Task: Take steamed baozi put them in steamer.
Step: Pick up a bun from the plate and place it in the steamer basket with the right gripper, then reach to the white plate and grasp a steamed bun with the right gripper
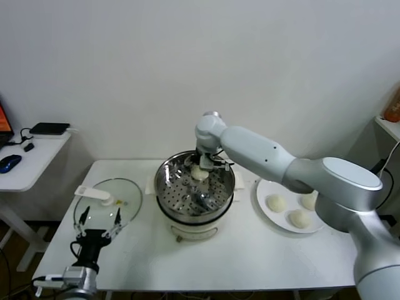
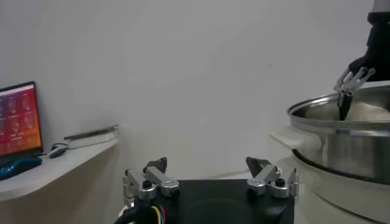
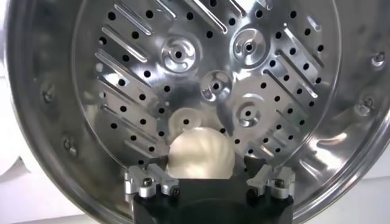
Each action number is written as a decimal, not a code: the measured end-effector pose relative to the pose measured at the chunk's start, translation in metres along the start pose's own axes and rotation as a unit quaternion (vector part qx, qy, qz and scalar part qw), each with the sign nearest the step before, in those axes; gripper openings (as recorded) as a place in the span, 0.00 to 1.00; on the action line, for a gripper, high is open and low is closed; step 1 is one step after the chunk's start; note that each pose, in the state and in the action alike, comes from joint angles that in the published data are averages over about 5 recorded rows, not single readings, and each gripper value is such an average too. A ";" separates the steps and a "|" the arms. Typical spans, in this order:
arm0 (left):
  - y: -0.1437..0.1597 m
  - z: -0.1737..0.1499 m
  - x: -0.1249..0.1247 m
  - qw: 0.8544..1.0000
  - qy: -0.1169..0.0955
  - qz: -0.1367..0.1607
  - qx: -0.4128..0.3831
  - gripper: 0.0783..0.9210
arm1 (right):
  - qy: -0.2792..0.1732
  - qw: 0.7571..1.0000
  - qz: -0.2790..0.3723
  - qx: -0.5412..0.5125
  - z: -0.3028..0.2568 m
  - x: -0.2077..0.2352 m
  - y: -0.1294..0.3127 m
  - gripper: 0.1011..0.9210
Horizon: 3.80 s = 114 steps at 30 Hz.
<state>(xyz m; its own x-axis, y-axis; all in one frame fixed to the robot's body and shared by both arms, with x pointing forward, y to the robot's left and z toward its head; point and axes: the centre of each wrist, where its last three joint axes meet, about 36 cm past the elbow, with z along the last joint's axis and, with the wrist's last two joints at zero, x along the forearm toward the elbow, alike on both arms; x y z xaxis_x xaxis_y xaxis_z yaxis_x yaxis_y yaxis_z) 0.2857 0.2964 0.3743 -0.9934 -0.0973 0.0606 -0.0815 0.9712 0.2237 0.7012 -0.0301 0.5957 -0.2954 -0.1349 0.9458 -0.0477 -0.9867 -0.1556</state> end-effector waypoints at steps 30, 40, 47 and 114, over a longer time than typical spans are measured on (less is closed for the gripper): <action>-0.008 -0.011 -0.002 1.000 -0.015 0.012 0.005 0.88 | -0.052 0.856 0.012 -0.514 0.045 0.130 0.247 0.88; -0.009 -0.015 0.001 1.000 -0.019 0.013 0.005 0.88 | -0.064 0.772 -0.021 -0.632 0.019 0.077 0.320 0.88; -0.007 -0.012 0.002 1.000 -0.017 0.011 0.003 0.88 | -0.065 0.754 -0.051 -0.652 0.004 0.036 0.341 0.88; -0.009 0.005 0.005 1.000 0.001 0.011 0.008 0.88 | -0.073 0.743 -0.087 -0.660 -0.008 -0.089 0.345 0.67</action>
<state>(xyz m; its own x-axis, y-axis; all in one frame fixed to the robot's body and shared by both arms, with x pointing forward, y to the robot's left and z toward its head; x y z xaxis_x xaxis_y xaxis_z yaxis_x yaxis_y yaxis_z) 0.2813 0.2881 0.3673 -0.9948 -0.0760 0.0675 -0.0606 0.9764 0.2072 0.7032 -0.3574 0.4551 -0.0726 -0.1194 0.9902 -0.9953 -0.0547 -0.0796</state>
